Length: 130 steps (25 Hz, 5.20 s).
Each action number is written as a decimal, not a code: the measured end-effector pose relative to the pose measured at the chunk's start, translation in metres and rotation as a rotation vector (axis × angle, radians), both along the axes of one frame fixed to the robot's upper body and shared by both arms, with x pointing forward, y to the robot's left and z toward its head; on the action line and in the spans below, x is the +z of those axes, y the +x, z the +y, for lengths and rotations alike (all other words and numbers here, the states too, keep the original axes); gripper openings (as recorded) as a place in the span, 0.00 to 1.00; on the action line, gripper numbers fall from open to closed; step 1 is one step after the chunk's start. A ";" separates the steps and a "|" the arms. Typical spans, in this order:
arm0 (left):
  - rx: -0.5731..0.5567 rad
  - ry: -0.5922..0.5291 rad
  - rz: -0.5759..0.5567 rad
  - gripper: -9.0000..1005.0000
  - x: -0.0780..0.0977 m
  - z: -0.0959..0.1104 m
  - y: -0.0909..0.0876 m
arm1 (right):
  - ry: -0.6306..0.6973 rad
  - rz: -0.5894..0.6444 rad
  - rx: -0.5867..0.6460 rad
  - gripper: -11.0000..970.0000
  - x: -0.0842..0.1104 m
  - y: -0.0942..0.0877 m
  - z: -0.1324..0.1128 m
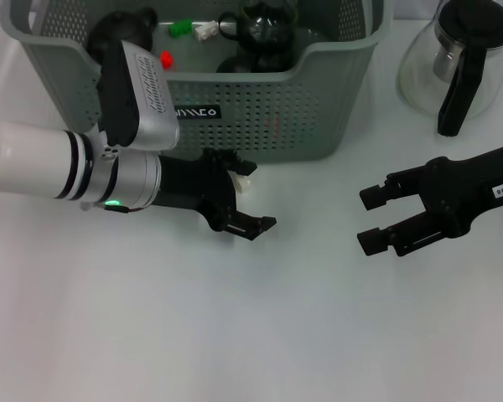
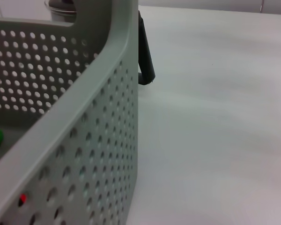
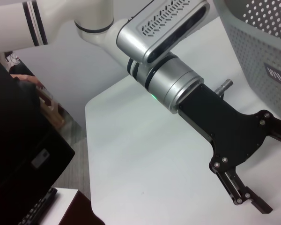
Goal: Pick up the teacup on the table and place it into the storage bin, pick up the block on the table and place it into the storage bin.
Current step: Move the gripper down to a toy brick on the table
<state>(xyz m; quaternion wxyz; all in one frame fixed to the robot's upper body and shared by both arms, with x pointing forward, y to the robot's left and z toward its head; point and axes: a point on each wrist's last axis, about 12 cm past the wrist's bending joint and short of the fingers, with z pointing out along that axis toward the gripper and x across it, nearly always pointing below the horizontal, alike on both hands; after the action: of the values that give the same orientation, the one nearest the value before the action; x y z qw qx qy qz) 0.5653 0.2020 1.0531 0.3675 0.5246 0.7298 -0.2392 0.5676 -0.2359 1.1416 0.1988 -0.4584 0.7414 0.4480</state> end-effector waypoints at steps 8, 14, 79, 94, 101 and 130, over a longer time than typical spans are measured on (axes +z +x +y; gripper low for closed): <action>0.010 0.002 0.009 0.94 -0.003 0.001 -0.001 | 0.000 0.002 -0.001 0.97 -0.001 -0.001 -0.001; 0.016 0.003 0.013 0.94 -0.004 0.003 -0.002 | 0.000 -0.001 0.000 0.97 -0.001 -0.001 -0.001; -0.070 -0.080 0.090 0.92 0.007 0.002 -0.012 | -0.012 0.028 -0.012 0.97 -0.010 -0.009 -0.007; 0.024 -0.043 0.048 0.91 0.002 0.006 -0.003 | -0.009 0.012 -0.013 0.97 -0.013 -0.011 -0.010; 0.053 -0.031 0.044 0.91 -0.002 0.008 -0.002 | -0.008 0.007 -0.014 0.97 -0.013 -0.011 -0.010; -0.010 -0.034 0.059 0.90 0.000 0.003 -0.005 | -0.012 0.001 -0.017 0.97 -0.013 -0.010 -0.011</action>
<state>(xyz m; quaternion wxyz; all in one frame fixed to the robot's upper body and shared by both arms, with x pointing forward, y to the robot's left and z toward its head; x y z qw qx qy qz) 0.5602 0.2048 1.0526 0.3533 0.5146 0.7335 -0.2688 0.5578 -0.2467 1.1284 0.1995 -0.4529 0.7481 0.4422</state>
